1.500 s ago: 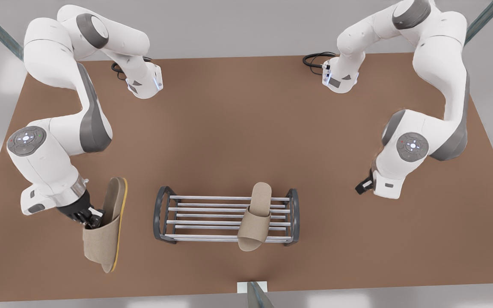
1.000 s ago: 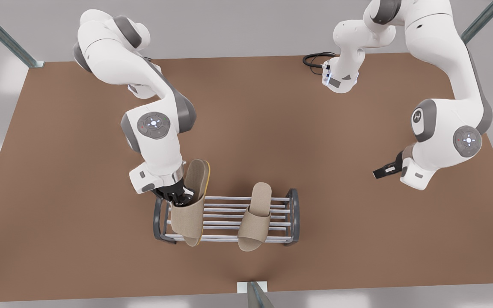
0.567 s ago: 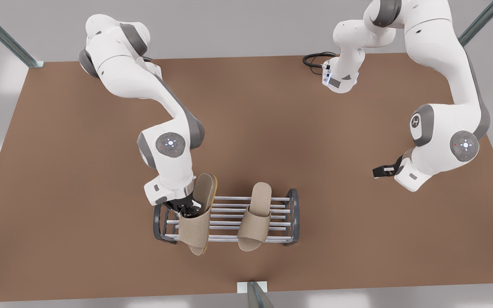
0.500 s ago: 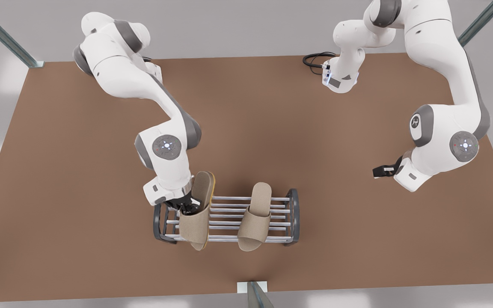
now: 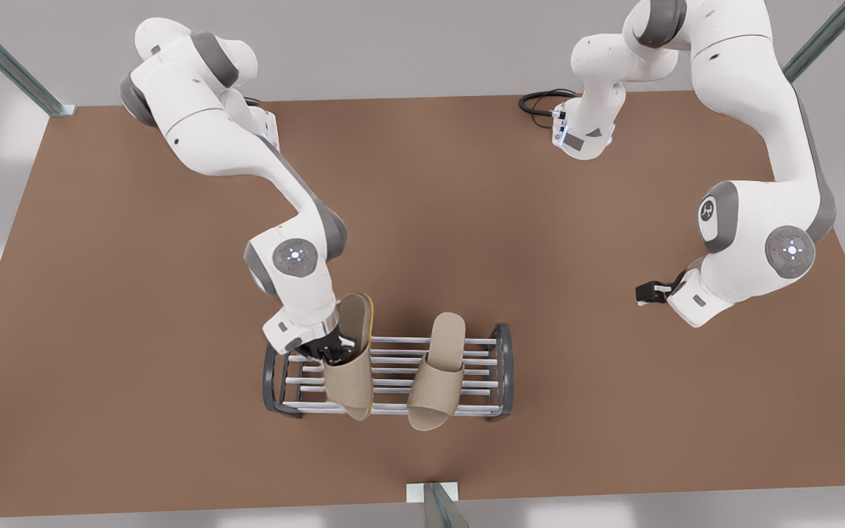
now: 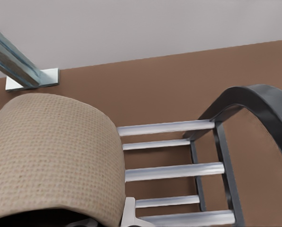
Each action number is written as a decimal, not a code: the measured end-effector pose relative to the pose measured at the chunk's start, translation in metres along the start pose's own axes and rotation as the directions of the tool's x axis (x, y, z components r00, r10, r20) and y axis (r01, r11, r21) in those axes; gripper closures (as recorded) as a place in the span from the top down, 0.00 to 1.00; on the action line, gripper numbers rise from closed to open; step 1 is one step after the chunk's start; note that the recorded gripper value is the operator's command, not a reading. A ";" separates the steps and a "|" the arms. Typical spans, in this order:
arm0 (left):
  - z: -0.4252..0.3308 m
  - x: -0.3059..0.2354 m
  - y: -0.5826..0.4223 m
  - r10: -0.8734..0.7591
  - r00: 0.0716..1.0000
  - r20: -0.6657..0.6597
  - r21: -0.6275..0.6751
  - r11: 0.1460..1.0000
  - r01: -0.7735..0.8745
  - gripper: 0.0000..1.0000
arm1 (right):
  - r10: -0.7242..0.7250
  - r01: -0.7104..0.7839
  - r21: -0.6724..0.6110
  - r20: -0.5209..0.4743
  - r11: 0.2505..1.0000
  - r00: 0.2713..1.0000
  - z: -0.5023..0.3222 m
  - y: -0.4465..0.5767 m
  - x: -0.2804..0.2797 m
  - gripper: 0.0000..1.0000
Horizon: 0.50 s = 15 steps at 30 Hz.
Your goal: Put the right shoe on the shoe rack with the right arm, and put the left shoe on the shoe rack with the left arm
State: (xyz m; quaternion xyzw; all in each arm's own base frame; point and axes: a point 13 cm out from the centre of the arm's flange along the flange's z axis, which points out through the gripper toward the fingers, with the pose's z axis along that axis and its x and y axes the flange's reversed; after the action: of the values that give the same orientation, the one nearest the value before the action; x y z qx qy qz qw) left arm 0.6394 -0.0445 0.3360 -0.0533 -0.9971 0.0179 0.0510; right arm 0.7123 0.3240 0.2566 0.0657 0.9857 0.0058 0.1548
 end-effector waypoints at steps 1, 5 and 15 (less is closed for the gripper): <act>0.000 0.000 0.000 0.005 1.000 0.000 0.000 1.000 -0.005 1.00 | -0.004 0.004 0.004 -0.002 1.000 1.000 0.004 -0.002 0.002 0.21; 0.000 0.000 0.001 0.021 1.000 0.001 0.000 1.000 -0.021 1.00 | -0.016 0.016 0.016 0.002 1.000 1.000 0.012 -0.009 0.000 0.21; 0.001 -0.002 0.001 0.051 0.999 0.007 0.000 0.999 -0.051 1.00 | -0.077 0.076 -0.036 -0.002 0.996 0.997 0.026 0.001 0.014 1.00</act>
State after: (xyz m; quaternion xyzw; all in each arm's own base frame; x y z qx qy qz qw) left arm 0.6415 -0.0433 0.3350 -0.0785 -0.9956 0.0193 0.0471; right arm 0.7072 0.3271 0.2274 0.0251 0.9875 0.0177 0.1543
